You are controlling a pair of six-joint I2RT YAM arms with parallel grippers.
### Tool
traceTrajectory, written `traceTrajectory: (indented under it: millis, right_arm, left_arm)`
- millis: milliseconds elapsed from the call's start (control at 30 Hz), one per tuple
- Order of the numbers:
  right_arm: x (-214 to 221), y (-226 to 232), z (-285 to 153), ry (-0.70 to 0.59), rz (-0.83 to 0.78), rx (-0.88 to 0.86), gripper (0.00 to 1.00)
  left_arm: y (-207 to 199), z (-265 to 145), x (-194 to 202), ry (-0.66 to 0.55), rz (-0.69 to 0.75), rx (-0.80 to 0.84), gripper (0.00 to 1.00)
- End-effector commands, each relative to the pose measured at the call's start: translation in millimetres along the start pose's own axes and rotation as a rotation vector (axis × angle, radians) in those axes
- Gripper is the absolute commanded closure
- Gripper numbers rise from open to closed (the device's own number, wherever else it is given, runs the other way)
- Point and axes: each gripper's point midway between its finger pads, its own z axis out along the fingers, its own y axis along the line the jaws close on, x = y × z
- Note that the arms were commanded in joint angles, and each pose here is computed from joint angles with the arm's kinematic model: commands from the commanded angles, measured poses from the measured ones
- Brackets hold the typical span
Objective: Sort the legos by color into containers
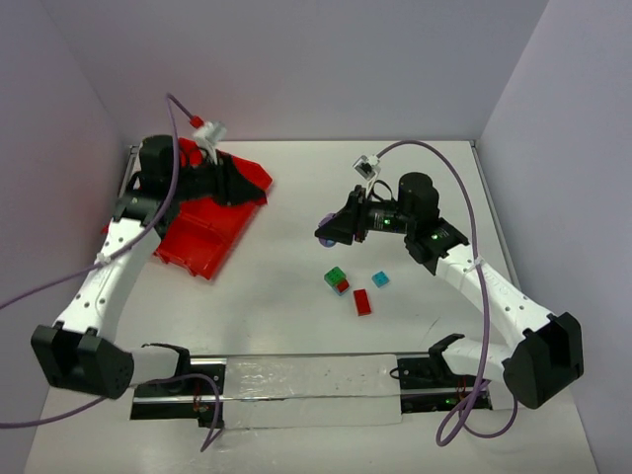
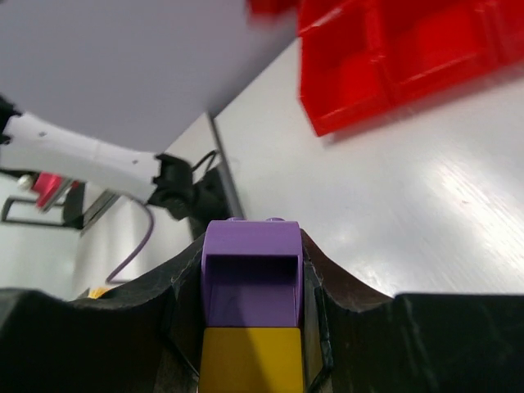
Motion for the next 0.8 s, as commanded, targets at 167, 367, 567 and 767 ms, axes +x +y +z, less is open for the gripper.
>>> traceTrajectory:
  millis: [167,367,567,767]
  right_arm:
    - [-29,-41,-6,-0.102,-0.004,0.275,1.0]
    - [-32,-45,-11,-0.109,-0.034,0.324,1.0]
    - [-33,-52,-8,-0.104,-0.036,0.335,1.0]
    - [-35,-56,4,-0.091,-0.017,0.303,1.0]
  left_arm:
    - [228,-41,-70,-0.279,-0.341,-1.015,1.0]
    - [310,-42,-84,-0.31,-0.403,-1.181,1.0]
    - [355,-44,-93,-0.364,-0.436,-1.205,1.0]
    - [401,-42,-91,-0.318,-0.45,-1.238,1.0]
